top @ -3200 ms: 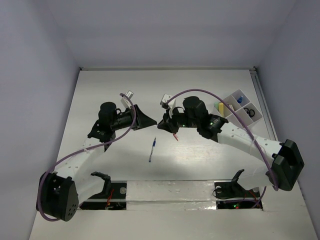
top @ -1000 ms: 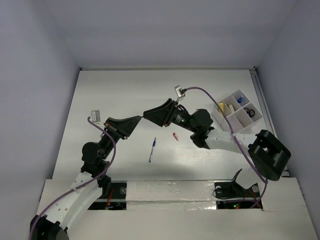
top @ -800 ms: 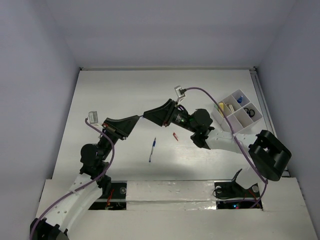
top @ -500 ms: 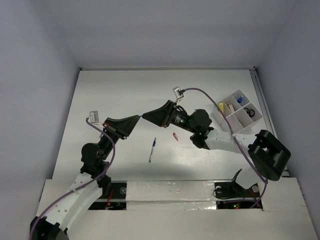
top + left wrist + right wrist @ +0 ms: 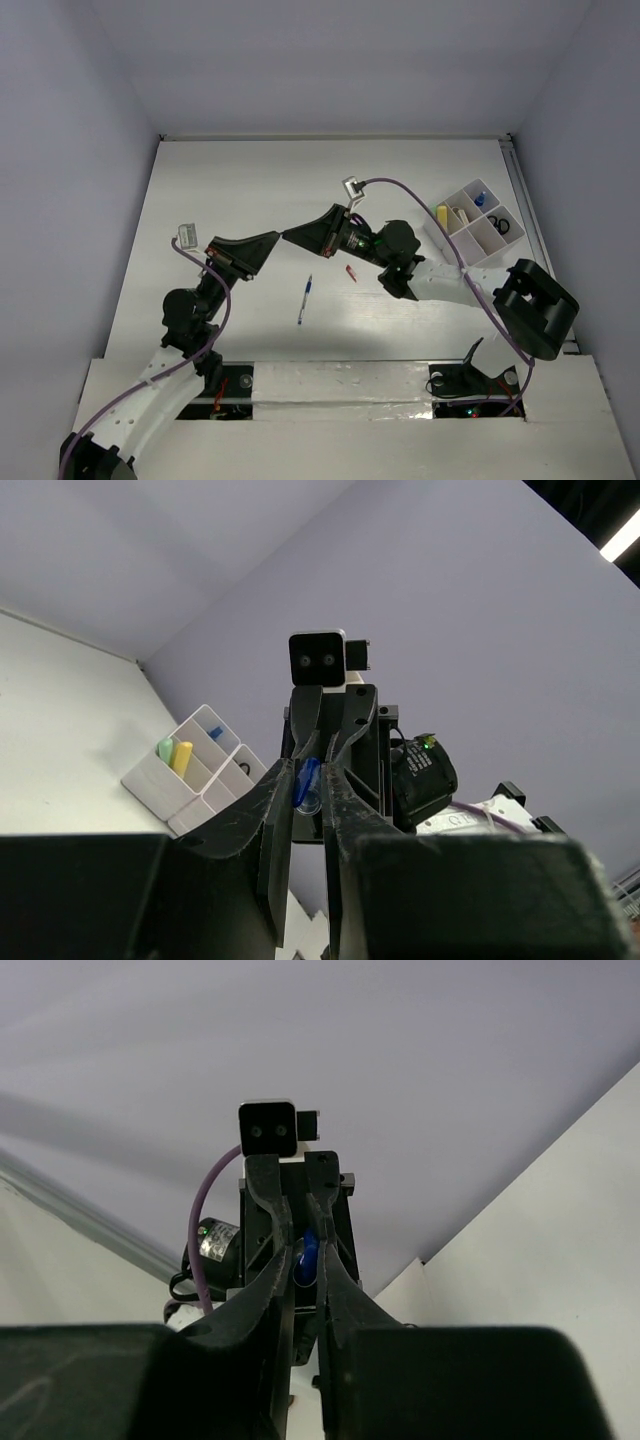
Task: Sort the stationery into containers
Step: Pick up the pen cap from the center of the board, then pick up the pen from the center of the board.
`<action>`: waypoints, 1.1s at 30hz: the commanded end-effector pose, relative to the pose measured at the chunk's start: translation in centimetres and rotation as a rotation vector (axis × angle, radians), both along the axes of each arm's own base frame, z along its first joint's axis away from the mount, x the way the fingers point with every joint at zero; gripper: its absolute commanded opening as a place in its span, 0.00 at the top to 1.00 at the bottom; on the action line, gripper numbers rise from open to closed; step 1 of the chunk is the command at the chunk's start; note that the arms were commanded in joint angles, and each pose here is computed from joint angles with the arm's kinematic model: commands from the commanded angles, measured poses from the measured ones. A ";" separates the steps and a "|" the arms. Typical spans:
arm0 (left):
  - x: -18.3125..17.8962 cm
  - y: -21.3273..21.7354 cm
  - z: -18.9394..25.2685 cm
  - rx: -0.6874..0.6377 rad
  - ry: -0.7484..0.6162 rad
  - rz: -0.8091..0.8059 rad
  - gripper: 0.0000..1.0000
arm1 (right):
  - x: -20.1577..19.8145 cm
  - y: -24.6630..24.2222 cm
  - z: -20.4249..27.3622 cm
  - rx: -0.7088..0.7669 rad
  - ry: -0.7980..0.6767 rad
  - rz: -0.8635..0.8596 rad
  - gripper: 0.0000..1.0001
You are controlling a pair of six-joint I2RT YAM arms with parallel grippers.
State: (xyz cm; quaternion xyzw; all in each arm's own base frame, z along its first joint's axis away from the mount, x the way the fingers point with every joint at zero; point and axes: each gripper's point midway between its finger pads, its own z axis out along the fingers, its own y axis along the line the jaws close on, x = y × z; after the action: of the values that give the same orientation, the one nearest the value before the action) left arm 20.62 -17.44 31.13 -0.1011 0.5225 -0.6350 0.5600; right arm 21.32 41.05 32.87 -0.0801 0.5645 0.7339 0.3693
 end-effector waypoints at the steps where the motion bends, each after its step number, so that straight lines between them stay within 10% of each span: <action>1: -0.5 -0.3 0.7 -0.002 -0.045 -0.015 1.00 | -0.3 -0.5 2.5 0.087 -0.032 -0.021 0.89; 9: 0.4 -0.7 -3.1 0.184 0.059 0.015 0.94 | 1.6 -2.9 1.8 -0.061 -0.071 -0.197 1.00; 14: 0.4 0.1 -5.6 0.313 0.123 0.069 0.63 | 3.4 -5.8 -1.0 -0.286 -0.073 -0.267 1.00; 33: -1.1 -2.7 -20.6 0.864 0.576 -0.043 0.61 | 1.7 -14.1 -10.9 -0.934 -0.028 -0.194 1.00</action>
State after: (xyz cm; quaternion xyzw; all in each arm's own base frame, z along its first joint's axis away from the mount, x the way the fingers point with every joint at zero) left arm 17.71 -20.52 8.57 -0.0188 0.8800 -0.3448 0.3262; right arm 23.79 28.10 21.47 -0.1701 0.8297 0.3848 0.3669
